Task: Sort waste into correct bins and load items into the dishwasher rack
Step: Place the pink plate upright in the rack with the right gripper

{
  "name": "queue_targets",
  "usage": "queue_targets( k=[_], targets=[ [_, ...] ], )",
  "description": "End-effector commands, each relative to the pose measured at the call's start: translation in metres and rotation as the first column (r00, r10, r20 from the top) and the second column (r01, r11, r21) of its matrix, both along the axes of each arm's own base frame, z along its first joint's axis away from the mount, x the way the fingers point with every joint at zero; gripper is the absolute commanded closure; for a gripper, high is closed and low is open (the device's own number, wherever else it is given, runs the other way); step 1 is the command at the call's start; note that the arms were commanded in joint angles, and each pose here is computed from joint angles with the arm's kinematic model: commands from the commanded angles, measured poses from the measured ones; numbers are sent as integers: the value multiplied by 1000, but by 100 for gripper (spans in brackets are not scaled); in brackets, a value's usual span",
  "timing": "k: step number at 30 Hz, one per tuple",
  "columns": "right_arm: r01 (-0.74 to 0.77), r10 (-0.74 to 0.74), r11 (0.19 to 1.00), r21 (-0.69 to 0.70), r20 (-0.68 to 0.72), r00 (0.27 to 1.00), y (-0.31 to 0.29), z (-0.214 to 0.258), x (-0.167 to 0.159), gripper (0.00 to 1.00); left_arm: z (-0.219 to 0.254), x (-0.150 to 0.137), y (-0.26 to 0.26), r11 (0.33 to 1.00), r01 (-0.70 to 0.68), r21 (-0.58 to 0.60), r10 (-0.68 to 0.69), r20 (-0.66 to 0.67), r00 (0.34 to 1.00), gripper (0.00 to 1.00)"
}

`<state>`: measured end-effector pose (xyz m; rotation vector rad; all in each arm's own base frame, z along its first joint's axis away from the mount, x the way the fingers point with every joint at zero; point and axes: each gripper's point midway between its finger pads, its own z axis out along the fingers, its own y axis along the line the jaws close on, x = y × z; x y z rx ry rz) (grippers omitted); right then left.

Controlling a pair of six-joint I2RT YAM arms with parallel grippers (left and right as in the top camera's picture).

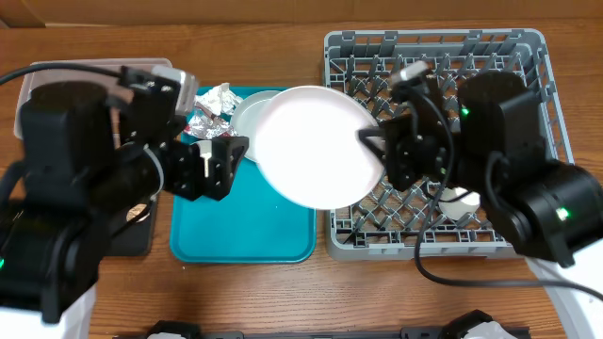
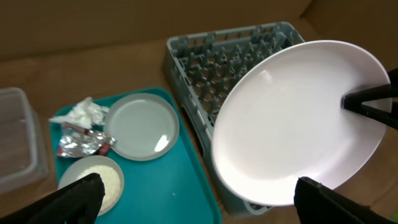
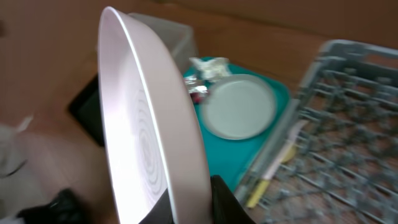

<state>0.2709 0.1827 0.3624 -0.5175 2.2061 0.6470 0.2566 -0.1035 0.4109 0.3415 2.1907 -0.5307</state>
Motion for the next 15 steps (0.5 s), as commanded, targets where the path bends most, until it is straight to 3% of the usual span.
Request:
queue_targets(
  k=[1,3,9,15],
  targets=[
    [420,-408,898,-134,110,906,-78,9,14,89,50,-33,12,999,-38,-1,38,179,983,0],
    [562,-544,801,-209,140,827,-117,4,13,87,73,-54,16,999,-41,-15,43,254,966,0],
    [752,-750,595,-283,142,646,-192,-8,17,87,121,-106,25,997,-47,-55,66,424,903,0],
    [813,-821,476,-337,160,547,-237,-20,43,87,124,-112,41,990,-132,-42,137,446,884,0]
  ],
)
